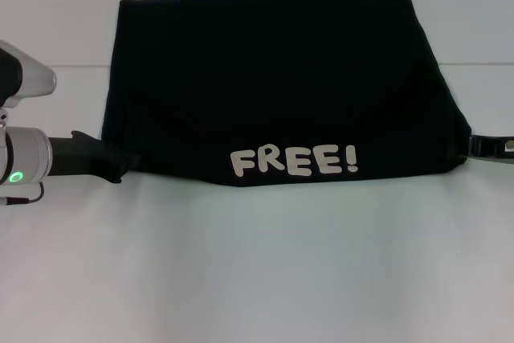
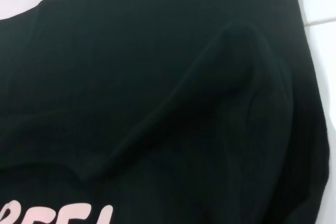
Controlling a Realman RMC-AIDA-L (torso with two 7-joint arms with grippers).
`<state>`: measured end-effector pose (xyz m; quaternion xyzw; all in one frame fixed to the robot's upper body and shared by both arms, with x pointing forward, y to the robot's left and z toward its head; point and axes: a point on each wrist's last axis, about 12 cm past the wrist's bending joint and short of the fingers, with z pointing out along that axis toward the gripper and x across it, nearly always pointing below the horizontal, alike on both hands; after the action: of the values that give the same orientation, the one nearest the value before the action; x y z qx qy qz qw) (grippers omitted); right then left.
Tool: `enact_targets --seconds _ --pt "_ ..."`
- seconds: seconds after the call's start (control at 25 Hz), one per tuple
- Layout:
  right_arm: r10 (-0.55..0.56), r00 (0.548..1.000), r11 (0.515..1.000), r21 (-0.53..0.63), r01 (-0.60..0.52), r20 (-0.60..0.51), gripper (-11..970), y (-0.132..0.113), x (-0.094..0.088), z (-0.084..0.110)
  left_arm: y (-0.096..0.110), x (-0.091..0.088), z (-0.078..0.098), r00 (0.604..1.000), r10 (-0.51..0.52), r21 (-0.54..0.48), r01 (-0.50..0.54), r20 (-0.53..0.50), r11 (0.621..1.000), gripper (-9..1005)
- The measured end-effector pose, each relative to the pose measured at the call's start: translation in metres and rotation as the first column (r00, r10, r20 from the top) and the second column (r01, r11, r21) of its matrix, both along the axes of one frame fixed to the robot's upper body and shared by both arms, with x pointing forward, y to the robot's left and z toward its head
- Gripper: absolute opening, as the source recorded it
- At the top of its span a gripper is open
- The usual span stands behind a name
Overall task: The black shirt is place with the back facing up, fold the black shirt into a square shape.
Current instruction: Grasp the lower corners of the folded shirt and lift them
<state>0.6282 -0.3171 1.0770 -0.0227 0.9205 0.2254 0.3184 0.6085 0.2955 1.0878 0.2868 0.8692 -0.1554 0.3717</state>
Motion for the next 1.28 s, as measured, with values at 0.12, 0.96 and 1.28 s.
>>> enact_targets --seconds 0.12,0.96,1.28 --pt "-0.002 1.0 1.0 -0.003 0.002 -0.002 33 -0.002 -0.002 -0.002 0.0 -0.001 -0.001 1.0 0.002 -0.002 -0.002 -0.003 1.0 31" --pt "0.066 0.994 0.99 0.116 -0.075 0.082 57 -0.055 -0.064 -0.005 0.012 -0.046 0.008 0.981 -0.099 -0.167 0.071 -0.165 0.983 31" --pt "0.187 0.974 0.963 0.174 -0.207 0.125 66 -0.071 -0.113 -0.012 0.025 -0.085 0.009 0.95 -0.208 -0.34 0.121 -0.231 0.932 30"
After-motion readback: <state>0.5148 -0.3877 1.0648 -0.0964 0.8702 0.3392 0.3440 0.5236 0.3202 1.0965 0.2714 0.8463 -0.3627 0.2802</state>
